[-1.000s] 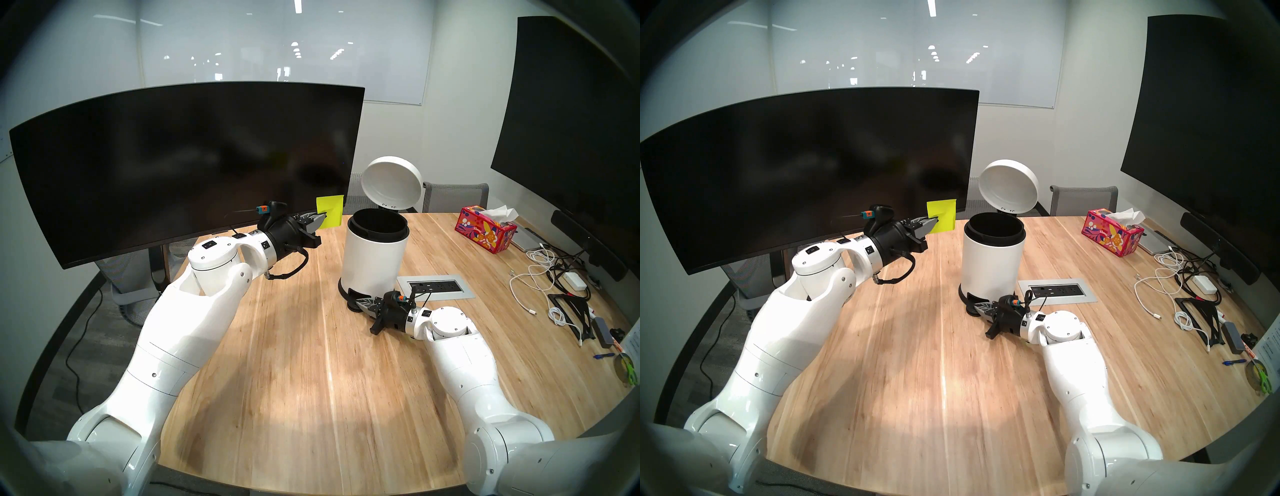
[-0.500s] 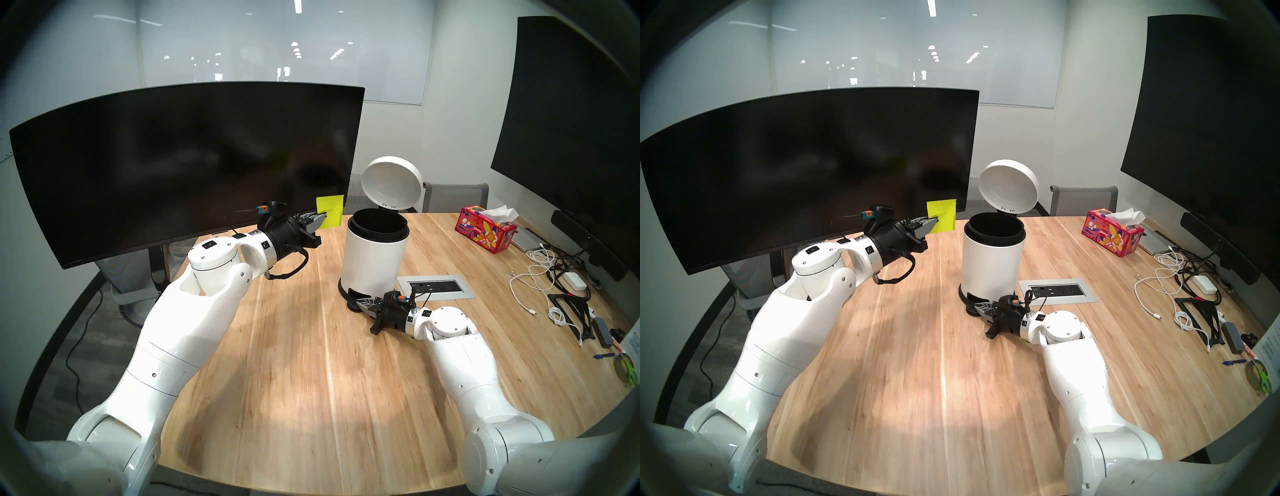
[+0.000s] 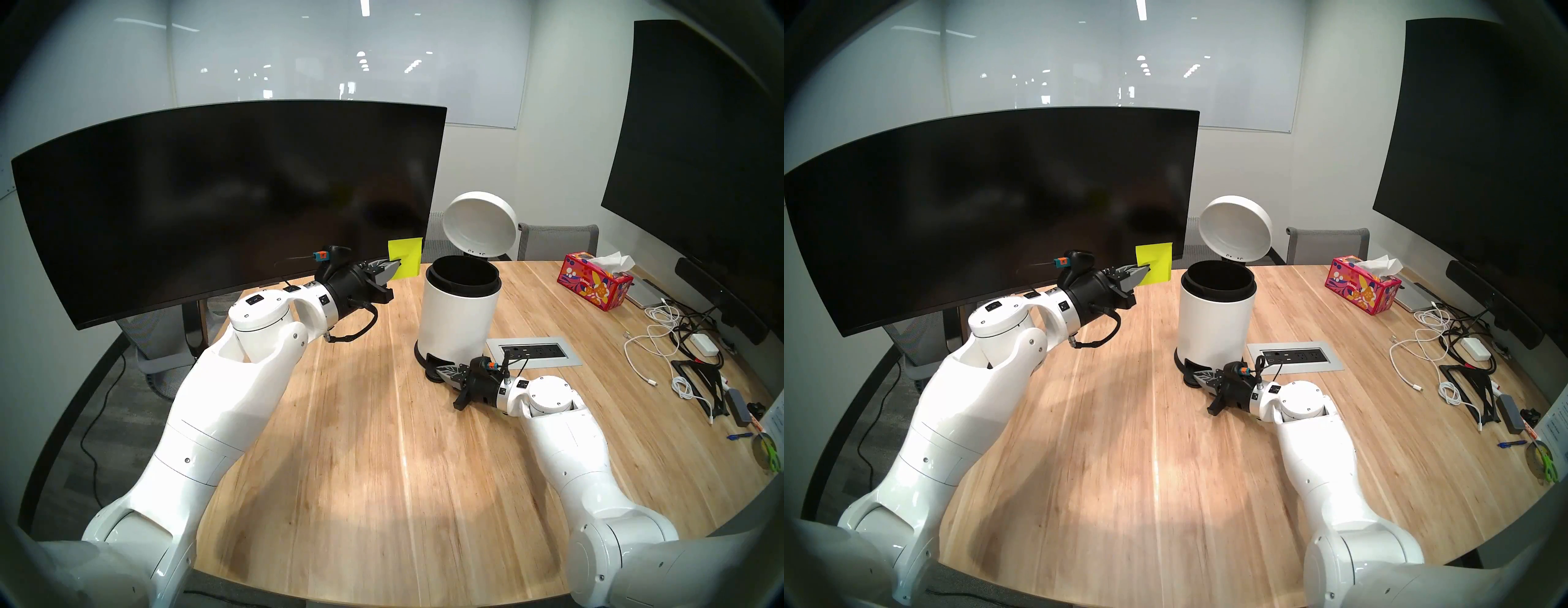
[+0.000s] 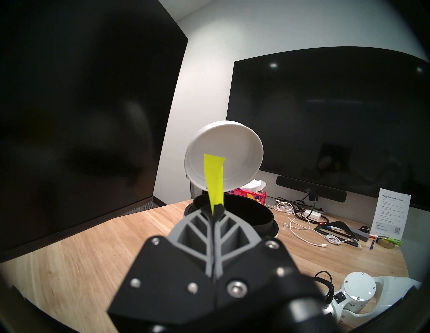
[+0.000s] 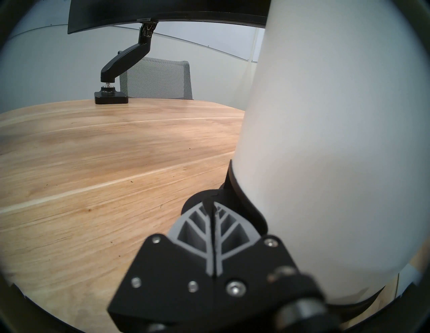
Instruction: Peel the sticky note off the monitor, open the trash can lid and drop the sticker into the trash can
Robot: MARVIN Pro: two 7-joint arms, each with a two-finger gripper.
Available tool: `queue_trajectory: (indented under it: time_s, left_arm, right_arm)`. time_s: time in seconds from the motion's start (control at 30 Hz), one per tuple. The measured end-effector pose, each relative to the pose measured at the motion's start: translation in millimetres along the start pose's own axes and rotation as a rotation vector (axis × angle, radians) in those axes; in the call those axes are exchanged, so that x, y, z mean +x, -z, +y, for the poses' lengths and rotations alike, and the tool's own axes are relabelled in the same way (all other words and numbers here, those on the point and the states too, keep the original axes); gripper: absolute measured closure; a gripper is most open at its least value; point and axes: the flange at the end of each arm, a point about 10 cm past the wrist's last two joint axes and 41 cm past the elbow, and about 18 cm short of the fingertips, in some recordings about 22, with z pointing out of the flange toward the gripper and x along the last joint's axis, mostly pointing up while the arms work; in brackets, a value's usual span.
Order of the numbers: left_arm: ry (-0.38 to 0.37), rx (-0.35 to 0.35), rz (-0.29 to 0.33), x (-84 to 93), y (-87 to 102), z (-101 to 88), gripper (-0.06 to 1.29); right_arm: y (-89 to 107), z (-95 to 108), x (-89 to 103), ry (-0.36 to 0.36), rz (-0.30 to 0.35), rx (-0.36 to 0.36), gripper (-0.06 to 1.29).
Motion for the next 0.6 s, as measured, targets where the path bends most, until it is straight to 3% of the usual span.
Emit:
queue_trajectory:
  time_s: [0.3,0.6]
  left_arm:
    - [0.012,-0.024,0.008,2.7,-10.0,5.3,1.25]
    - [0.036,-0.045,-0.014,1.0,-37.5,6.3,1.25]
  right_arm:
    - [0.0,0.0,0.0,0.0,0.0,0.0,1.25]
    - [0.0,0.1,0.0,0.0,0.0,-0.001,1.25]
